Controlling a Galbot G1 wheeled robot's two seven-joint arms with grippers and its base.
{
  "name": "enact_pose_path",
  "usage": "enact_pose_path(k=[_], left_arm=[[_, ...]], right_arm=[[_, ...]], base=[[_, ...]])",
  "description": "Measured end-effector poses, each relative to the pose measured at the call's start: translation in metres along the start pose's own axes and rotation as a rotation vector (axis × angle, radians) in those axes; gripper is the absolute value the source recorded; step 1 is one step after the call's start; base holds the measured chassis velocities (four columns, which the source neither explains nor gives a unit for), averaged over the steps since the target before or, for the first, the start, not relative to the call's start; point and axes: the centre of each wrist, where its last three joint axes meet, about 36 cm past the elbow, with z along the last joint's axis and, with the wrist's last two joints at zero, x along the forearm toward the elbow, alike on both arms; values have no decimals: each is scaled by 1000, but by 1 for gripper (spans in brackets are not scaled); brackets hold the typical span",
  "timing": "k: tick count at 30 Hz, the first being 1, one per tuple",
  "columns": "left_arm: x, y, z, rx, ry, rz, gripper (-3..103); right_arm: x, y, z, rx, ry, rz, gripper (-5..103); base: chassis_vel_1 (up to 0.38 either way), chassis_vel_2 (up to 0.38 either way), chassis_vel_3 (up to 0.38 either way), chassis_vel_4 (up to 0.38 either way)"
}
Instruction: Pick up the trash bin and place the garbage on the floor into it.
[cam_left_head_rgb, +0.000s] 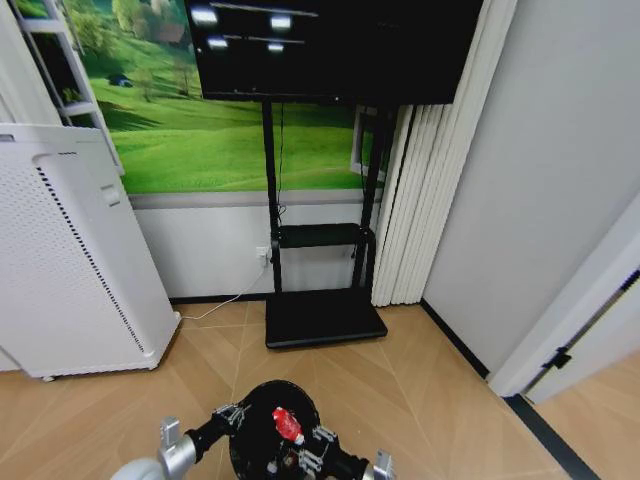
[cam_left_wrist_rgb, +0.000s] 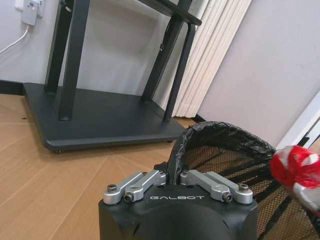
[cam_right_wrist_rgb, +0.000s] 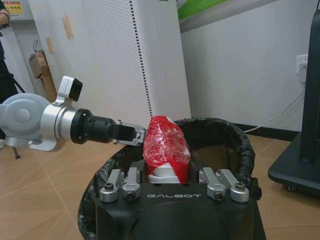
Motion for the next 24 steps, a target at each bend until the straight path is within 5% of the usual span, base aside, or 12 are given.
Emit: enact_pose_path(k=[10,12,21,22,23,24], left_arm=[[4,5,-1,2,-12,-109,7],[8,7,-4,25,-36,-240,7],[14,5,-25,113,-126,-424,7],[31,1,-38,164,-153,-567,7],[31,1,-38,164,-153,-567,7],[46,-1,-44,216,-163,-667,7]], right_arm=[[-2,4,-12,-41,-119,38,85],[-2,-2,-36,-48,-215,118,95],[18,-27,-66,-35,-323,354,100],[33,-47,-73,-11,-344,508,100],[33,-47,-73,-11,-344,508,100],[42,-61,-74,1,-351,599,100]], base=[[0,0,0,0],[0,0,0,0],[0,0,0,0],[0,0,0,0],[0,0,0,0],[0,0,0,0]])
